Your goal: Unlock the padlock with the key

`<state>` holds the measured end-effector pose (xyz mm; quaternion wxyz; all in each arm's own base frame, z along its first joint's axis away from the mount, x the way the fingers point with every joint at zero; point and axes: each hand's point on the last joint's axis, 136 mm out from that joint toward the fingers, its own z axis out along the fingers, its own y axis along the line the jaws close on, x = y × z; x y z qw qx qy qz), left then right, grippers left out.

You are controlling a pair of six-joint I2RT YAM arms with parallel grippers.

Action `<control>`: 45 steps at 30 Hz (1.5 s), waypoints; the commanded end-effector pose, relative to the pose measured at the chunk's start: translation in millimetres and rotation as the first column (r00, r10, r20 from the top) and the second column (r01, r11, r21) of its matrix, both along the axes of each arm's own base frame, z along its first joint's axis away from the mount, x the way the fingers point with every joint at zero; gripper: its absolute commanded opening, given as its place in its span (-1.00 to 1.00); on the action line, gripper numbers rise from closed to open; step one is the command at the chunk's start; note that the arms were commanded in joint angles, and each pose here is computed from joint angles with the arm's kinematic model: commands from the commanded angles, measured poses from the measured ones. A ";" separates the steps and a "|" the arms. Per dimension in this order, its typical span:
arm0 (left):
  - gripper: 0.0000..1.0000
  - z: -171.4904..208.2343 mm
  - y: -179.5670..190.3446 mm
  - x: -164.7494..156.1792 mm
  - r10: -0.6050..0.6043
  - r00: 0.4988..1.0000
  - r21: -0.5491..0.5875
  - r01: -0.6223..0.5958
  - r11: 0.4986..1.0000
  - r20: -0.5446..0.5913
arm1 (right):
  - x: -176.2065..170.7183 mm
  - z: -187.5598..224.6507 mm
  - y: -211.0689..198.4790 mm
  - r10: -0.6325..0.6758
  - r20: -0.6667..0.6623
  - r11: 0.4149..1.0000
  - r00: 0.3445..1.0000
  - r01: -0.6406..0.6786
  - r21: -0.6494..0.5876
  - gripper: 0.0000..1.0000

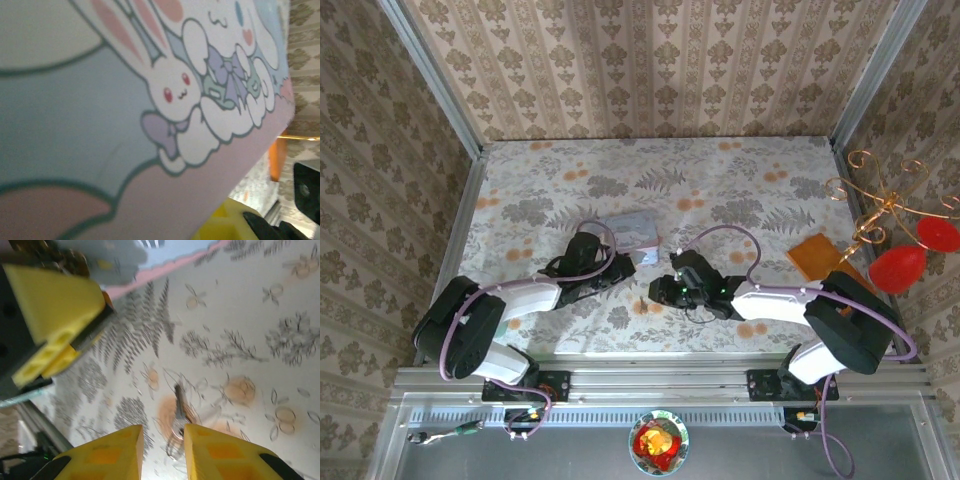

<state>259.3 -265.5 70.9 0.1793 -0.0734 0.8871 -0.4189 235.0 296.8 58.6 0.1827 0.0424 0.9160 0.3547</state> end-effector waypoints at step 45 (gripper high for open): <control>-0.27 -17.7 35.6 -18.8 0.000 0.995 0.120 -0.012 0.993 0.101 | -6.2 -9.5 5.2 0.040 0.083 0.936 0.996 -0.009 -0.352 -1.00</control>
